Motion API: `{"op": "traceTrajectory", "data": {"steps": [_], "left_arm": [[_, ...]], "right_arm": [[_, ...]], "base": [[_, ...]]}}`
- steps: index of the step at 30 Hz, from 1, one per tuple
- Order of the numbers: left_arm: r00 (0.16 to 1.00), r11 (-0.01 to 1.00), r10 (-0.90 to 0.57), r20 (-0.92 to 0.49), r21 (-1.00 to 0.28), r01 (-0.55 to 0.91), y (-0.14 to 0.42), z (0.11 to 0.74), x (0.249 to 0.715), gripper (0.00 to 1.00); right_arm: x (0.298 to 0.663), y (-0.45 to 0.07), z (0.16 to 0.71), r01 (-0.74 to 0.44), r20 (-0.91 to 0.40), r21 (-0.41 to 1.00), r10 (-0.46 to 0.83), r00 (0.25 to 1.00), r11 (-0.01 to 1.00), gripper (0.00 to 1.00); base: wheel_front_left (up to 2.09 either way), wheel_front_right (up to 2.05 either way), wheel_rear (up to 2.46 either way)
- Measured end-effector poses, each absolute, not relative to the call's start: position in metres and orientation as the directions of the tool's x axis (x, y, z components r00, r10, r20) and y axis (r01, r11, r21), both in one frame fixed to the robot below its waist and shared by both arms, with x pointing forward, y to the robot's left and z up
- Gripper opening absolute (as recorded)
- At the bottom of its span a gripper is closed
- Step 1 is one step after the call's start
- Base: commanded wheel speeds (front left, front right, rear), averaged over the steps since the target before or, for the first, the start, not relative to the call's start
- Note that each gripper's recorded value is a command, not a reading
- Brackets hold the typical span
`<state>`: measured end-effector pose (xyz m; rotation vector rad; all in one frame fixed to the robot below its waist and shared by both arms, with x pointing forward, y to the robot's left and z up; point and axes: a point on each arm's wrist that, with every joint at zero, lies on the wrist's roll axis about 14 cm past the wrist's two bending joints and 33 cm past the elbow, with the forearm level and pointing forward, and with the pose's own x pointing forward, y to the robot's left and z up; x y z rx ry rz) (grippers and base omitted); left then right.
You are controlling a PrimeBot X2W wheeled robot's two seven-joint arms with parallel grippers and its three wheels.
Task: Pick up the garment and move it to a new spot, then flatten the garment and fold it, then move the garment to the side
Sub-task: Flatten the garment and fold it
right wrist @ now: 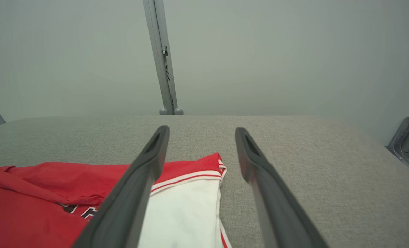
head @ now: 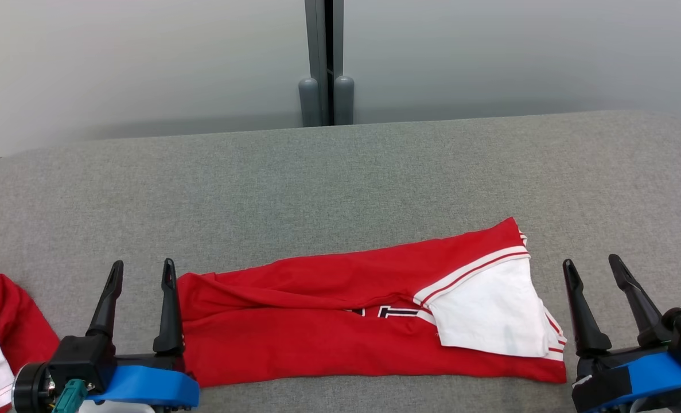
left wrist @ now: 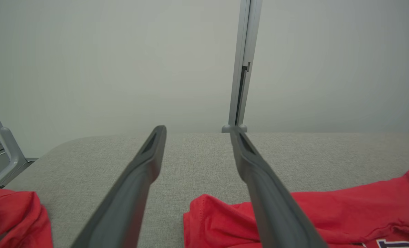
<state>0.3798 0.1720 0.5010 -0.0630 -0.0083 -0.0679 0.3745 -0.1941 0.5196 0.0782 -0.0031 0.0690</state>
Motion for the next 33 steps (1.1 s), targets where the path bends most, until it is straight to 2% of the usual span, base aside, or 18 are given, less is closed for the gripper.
{"op": "traceTrajectory", "data": {"steps": [11, 20, 29, 30, 31, 32, 33], "left_arm": [[0.997, 0.997, -0.055, 0.044, -0.053, 0.058, 0.177, 0.508, 0.379, 1.0], [0.995, 0.998, -0.031, 0.092, -0.05, 0.035, 0.185, 0.52, 0.385, 1.0], [0.995, 0.999, 0.005, 0.1, -0.044, -0.001, 0.197, 0.52, 0.386, 1.0], [0.995, 0.999, 0.009, 0.1, -0.045, -0.004, 0.197, 0.52, 0.386, 1.0], [0.995, 0.999, 0.008, 0.1, -0.044, -0.004, 0.197, 0.52, 0.386, 1.0], [0.995, 0.999, 0.009, 0.102, -0.046, -0.005, 0.197, 0.52, 0.386, 1.0], [0.995, 0.999, 0.008, 0.104, -0.045, -0.004, 0.197, 0.521, 0.386, 1.0]], "right_arm": [[0.377, -0.196, 0.506, -0.058, -0.051, 0.079, 0.063, 0.997, 0.995, 1.0], [0.375, -0.202, 0.411, -0.025, -0.339, 0.107, 0.06, 0.939, 0.994, 1.0], [0.386, -0.184, 0.357, -0.055, -0.503, 0.151, 0.125, 0.855, 0.987, 1.0], [0.387, -0.183, 0.356, -0.059, -0.508, 0.155, 0.13, 0.851, 0.986, 0.59], [0.388, -0.182, 0.355, -0.061, -0.512, 0.159, 0.135, 0.849, 0.985, 0.35], [0.388, -0.181, 0.355, -0.061, -0.514, 0.167, 0.14, 0.847, 0.984, 0.0], [0.388, -0.179, 0.354, -0.066, -0.515, 0.173, 0.148, 0.845, 0.983, 0.0]], "base": [[0.0, 0.0, 0.0], [0.0, 0.0, 0.0], [0.0, 0.0, 0.0], [0.0, 0.0, 0.0], [0.0, 0.0, 0.0], [0.0, 0.0, 0.0], [0.0, 0.0, 0.0]]}}
